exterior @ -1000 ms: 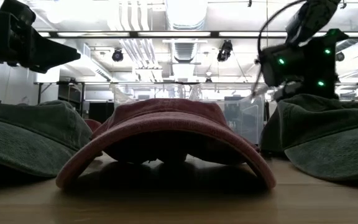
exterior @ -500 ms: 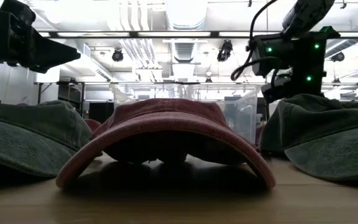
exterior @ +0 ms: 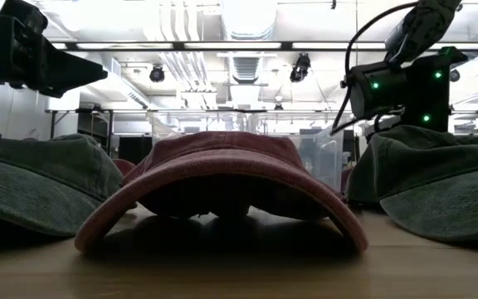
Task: Pick & Place hat
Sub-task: Put the top right red cap into the right transparent bin
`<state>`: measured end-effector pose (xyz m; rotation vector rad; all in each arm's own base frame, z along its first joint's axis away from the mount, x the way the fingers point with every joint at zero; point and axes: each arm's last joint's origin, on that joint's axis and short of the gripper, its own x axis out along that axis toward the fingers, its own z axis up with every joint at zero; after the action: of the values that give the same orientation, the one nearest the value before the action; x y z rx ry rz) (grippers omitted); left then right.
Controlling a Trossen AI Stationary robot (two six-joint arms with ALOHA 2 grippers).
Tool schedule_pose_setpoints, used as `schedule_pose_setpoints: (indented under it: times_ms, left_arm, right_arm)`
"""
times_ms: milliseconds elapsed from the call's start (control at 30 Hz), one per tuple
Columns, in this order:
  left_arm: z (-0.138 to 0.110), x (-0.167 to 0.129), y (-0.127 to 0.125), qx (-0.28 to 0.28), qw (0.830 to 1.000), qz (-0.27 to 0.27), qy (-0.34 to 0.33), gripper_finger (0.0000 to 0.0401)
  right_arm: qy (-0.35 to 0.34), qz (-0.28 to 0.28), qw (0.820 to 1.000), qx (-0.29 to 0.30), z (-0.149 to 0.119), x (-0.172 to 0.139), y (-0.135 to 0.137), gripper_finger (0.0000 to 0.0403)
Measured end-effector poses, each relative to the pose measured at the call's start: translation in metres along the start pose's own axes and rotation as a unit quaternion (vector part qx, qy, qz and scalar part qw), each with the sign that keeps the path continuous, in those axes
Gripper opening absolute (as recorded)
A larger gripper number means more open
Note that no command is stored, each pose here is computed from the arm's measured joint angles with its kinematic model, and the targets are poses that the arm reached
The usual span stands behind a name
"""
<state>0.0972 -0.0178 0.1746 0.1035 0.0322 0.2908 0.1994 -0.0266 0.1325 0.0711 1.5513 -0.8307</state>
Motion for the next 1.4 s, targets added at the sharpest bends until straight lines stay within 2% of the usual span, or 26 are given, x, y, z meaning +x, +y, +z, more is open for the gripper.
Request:
schedule_pose_setpoints:
  times_ms: [100,200,800,1400]
  left_arm:
    - [0.0,0.0,0.0,0.002,1.0,0.0,0.0,0.014]
    - [0.0,0.0,0.0,0.009,1.0,0.0,0.0,0.014]
    - [0.0,0.0,0.0,0.011,1.0,0.0,0.0,0.014]
    - [0.0,0.0,0.0,0.008,1.0,-0.001,0.0,0.014]
  right_arm:
    - [-0.011,-0.027,0.999,0.035,0.0,0.003,-0.004,0.0203]
    - [-0.014,-0.028,0.998,0.052,0.001,0.007,-0.006,0.0203]
    - [-0.045,-0.039,0.995,0.083,0.01,0.021,-0.017,0.0203]
    - [-0.003,0.001,1.0,-0.004,0.003,0.018,-0.012,0.0203]
